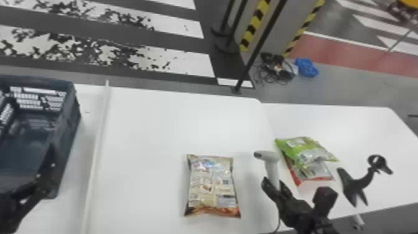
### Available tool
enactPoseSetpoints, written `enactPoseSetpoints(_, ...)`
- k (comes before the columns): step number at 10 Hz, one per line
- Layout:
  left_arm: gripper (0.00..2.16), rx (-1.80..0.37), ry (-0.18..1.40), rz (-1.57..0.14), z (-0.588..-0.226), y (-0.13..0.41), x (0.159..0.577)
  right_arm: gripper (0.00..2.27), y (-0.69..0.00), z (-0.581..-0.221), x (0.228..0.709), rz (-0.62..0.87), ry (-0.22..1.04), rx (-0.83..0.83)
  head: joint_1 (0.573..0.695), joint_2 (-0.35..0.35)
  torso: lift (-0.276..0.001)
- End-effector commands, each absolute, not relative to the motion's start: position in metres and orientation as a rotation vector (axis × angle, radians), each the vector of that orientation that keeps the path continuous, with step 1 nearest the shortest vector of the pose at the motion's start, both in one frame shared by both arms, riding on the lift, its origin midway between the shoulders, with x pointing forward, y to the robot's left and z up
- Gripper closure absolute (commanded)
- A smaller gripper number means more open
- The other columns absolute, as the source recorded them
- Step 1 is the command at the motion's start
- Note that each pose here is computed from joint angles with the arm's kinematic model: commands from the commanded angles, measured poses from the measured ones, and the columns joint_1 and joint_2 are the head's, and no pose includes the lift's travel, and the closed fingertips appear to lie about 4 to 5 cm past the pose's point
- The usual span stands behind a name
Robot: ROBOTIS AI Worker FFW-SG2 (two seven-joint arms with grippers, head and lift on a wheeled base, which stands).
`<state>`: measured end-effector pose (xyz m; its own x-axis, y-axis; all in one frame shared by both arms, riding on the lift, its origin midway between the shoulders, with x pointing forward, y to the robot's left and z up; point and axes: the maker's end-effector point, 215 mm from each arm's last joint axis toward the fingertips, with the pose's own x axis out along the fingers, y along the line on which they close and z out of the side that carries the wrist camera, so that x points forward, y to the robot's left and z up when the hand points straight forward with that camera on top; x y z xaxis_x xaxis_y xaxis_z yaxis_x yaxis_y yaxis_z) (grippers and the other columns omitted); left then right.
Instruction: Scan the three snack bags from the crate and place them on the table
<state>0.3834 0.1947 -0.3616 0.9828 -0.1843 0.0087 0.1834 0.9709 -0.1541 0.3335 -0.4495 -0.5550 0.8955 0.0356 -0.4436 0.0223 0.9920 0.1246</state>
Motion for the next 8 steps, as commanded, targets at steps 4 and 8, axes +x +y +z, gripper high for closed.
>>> enactPoseSetpoints(4, 0.07, -0.152, 0.024, -0.186, -0.370, 0.190, 0.386, 2.13, -0.401, -0.502, 0.271, 0.018, 0.369, 0.203, 0.695, -0.350, -0.037)
enactPoseSetpoints(8, 0.07, -0.138, 0.011, -0.150, -0.374, 0.197, 0.384, 2.13, -0.343, -0.508, 0.236, 0.104, 0.427, 0.252, 0.695, -0.325, -0.037)
